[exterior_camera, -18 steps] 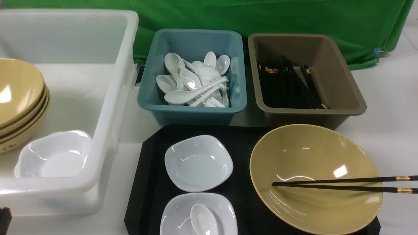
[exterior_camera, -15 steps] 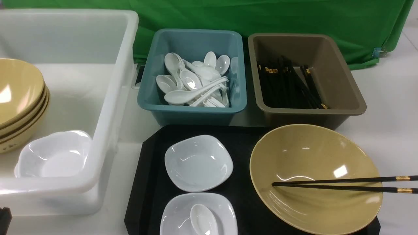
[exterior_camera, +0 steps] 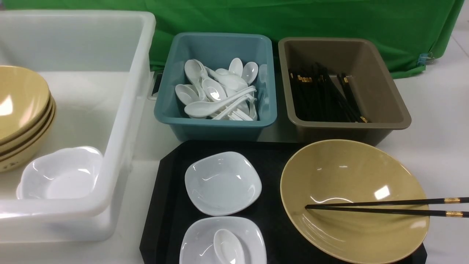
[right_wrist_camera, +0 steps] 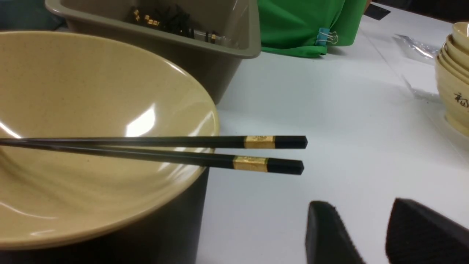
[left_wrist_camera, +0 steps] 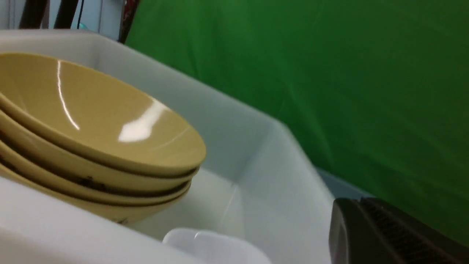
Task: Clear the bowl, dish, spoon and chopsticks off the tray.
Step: Use the right arm to grab the chopsticks
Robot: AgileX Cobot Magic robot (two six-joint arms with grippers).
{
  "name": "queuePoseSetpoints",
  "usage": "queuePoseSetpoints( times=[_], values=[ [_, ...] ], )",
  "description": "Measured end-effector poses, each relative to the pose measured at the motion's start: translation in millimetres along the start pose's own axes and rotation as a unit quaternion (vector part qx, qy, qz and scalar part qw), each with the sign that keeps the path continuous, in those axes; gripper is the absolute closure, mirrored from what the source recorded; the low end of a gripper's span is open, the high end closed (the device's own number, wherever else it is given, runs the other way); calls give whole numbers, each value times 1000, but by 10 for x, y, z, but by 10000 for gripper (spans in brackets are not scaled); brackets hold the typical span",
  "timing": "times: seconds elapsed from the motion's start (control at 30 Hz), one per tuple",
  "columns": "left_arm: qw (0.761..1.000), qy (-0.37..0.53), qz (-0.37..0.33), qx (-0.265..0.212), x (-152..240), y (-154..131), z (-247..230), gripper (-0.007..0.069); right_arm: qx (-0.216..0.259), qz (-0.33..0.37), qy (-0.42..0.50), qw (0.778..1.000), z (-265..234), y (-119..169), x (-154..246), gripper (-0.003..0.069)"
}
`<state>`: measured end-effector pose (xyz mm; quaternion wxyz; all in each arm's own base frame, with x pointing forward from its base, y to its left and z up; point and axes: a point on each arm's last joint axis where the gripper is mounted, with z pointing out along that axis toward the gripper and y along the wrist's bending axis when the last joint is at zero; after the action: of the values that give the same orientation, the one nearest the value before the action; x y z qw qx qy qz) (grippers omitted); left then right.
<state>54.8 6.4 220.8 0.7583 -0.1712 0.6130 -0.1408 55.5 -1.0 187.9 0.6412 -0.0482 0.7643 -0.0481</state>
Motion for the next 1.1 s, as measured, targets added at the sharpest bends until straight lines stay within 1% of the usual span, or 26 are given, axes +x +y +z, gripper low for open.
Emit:
queuePoseSetpoints(
  times=[0.2,0.27,0.3,0.33,0.37,0.4,0.43,0.47,0.5,0.53,0.57,0.6,0.67,0.73,0.8,0.83,0.9,0.93,0.97,1.0,1.03,1.07,1.1],
  values=[
    [998,-49,-34,2,-89,-1,-4,604,0,0,0,1000,0,0,0,417],
    [995,-84,-55,7,-154,-4,-13,604,0,0,-2,1000,0,0,-4,417],
    [988,-130,-78,16,-237,-11,-31,604,-1,14,-18,1000,-1,0,-33,417],
    [984,-156,-84,23,-284,-18,-46,604,-3,45,-39,998,-3,1,-70,417],
    [982,-163,-89,26,-299,-22,-50,604,-3,45,-39,998,-3,1,-70,417],
    [973,-203,-99,45,-436,-77,-78,604,-8,124,-84,989,-13,-5,-153,417],
    [969,-219,-102,58,-558,-140,-97,604,-12,182,-116,976,-25,-18,-210,417],
    [966,-226,-107,71,-704,-221,-113,604,-16,237,-147,960,-40,-36,-264,417],
    [968,-212,-111,81,-876,-333,-109,604,-23,302,-187,935,-65,-64,-331,417],
    [972,-190,-106,88,-1091,-473,-83,604,-27,332,-214,918,-84,-84,-374,417],
    [982,-141,-95,84,-1220,-584,-17,604,-30,350,-247,903,-113,-109,-426,417],
    [988,-100,-86,77,-1317,-667,57,604,-29,351,-262,899,-127,-120,-447,417],
    [997,19,-62,51,-1465,-826,307,604,-31,362,-290,885,-155,-141,-488,417],
    [993,108,-26,33,-1486,-896,499,604,-34,373,-314,872,-182,-158,-523,423],
    [979,202,11,22,-1449,-942,718,604,-42,377,-313,871,-189,-152,-547,454],
    [968,246,31,22,-1397,-949,812,604,-50,374,-292,879,-186,-134,-592,499],
    [939,340,48,24,-1225,-939,1002,604,-63,351,-240,903,-187,-101,-731,584],
    [924,377,54,29,-1136,-928,1080,604,-70,339,-218,912,-191,-91,-800,606],
    [909,411,60,33,-1042,-910,1148,604,-77,318,-181,928,-190,-81,-919,631],
    [894,442,63,38,-953,-892,1212,604,-72,296,-148,941,-163,-70,-1014,643],
    [872,483,65,40,-825,-857,1299,604,-91,260,-102,956,-133,-55,-1136,653],
    [856,511,65,39,-731,-827,1362,604,-108,229,-51,966,-105,-30,-1279,659],
    [845,529,66,40,-665,-804,1405,604,-116,206,-12,972,-60,-9,-1369,660]
  ],
)
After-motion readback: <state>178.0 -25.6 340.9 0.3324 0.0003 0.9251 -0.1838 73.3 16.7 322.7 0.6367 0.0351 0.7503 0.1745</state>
